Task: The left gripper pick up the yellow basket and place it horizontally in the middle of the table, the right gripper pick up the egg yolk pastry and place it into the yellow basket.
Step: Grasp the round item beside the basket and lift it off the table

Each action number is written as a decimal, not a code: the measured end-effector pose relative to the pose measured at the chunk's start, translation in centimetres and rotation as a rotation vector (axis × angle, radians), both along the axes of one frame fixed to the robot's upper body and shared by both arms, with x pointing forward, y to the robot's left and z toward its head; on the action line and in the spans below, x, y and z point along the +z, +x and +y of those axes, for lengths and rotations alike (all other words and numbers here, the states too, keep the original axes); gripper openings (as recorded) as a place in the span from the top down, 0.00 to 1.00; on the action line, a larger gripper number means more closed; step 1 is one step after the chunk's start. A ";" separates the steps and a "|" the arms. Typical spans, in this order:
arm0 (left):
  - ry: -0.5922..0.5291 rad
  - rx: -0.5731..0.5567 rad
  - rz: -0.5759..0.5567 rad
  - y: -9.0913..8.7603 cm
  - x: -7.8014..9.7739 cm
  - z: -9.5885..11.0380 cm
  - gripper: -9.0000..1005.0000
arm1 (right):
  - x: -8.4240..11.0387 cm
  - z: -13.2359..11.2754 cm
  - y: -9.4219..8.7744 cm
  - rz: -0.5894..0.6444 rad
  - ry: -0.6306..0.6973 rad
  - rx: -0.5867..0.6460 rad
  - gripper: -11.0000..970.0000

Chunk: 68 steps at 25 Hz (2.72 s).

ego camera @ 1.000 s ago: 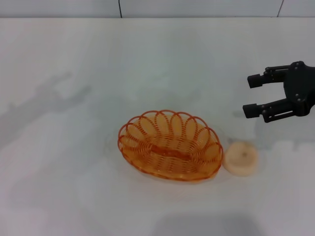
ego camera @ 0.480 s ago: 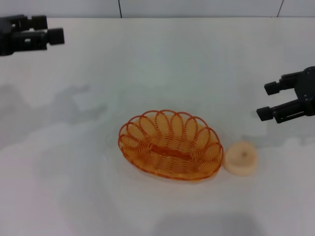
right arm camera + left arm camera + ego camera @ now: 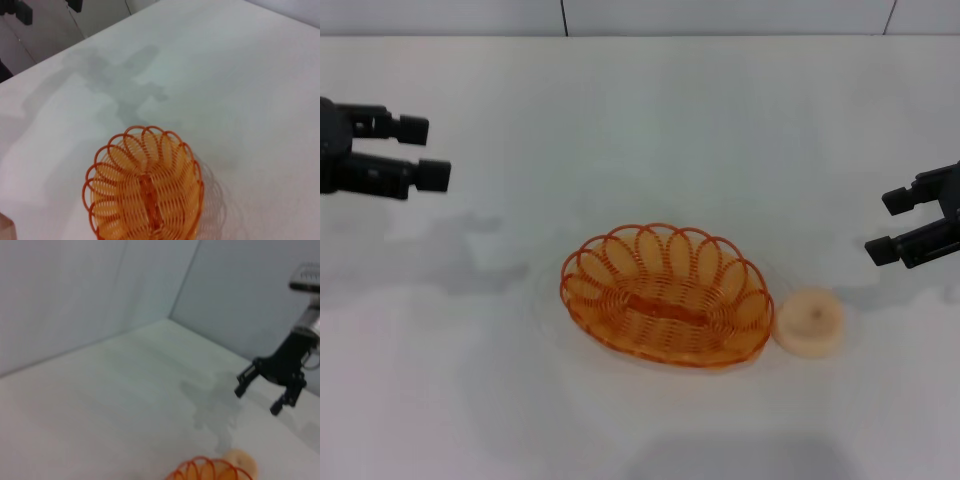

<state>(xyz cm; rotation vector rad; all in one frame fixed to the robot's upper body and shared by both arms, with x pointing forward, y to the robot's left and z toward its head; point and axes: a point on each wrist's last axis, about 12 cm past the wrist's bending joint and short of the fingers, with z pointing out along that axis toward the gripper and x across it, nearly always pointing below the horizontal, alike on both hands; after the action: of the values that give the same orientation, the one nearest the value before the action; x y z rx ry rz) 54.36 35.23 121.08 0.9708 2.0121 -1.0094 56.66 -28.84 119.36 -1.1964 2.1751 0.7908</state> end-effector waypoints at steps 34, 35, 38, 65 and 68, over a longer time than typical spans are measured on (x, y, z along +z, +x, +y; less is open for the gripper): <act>0.125 -0.088 0.129 0.7 -2.3 -2.1 0.11 | -3.0 4.2 0.1 0.054 -0.179 0.068 0.17; 0.124 -0.087 0.129 0.6 -2.3 -2.1 0.11 | -3.1 4.4 0.1 0.055 -0.178 0.072 0.17; 0.120 -0.085 0.129 0.6 -2.4 -2.1 0.11 | -3.4 4.9 0.1 0.051 -0.182 0.083 0.18; 0.108 -0.080 0.127 0.5 -2.7 -2.3 0.11 | -5.0 6.0 0.5 0.028 -0.193 0.075 0.24; 0.106 -0.078 0.126 0.5 -2.7 -2.3 0.11 | -5.3 5.9 0.5 0.033 -0.192 0.070 0.28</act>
<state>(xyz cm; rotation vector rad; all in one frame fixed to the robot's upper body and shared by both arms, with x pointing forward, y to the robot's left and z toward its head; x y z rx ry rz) 54.86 32.95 118.36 1.0725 2.1653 -1.0365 57.17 -22.91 114.05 -1.3686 2.2895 0.6448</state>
